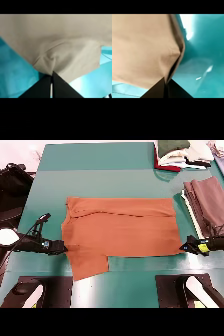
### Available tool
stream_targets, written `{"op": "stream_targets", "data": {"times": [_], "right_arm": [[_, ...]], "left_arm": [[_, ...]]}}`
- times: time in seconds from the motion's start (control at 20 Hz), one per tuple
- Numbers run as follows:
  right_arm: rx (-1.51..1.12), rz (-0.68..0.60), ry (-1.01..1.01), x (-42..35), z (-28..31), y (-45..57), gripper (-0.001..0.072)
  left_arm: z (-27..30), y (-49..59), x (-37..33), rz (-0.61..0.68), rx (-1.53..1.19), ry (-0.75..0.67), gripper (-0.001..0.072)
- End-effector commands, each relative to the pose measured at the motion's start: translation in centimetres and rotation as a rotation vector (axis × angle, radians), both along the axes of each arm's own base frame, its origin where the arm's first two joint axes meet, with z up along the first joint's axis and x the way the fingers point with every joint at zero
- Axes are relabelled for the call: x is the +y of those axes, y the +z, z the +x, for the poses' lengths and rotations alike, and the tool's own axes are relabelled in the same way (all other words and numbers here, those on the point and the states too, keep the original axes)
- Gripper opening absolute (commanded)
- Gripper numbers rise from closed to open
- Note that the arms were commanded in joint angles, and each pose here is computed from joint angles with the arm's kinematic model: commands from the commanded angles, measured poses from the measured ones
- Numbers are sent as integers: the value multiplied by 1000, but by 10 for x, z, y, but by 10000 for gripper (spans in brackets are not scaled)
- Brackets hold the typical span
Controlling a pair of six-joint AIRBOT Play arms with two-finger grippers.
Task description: Fold the shirts.
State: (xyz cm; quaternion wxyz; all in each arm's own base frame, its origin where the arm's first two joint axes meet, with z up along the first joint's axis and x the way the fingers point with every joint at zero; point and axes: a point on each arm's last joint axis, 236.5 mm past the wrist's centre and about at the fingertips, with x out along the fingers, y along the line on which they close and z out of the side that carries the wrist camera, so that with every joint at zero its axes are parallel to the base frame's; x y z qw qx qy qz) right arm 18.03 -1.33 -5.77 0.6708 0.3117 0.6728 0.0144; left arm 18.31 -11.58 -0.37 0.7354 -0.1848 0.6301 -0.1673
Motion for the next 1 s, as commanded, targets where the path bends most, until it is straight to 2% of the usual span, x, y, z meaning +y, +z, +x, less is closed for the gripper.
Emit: {"op": "stream_targets", "data": {"times": [0.0, 0.3, 0.7, 0.95], "right_arm": [[-79, -136, 66, -9, 10, 32, 15], [-257, -233, 150, -9, 86, 82, 15], [-237, -204, 209, 5, 203, 58, 15], [-264, -190, 228, 15, 259, 49, 15]], "left_arm": [[-8, 27, 7, 33, -45, -2, 22], [87, 62, 14, 52, -270, 55, 23], [255, 40, 14, 53, -326, 83, 25], [308, 15, 5, 10, -316, 95, 26]]}}
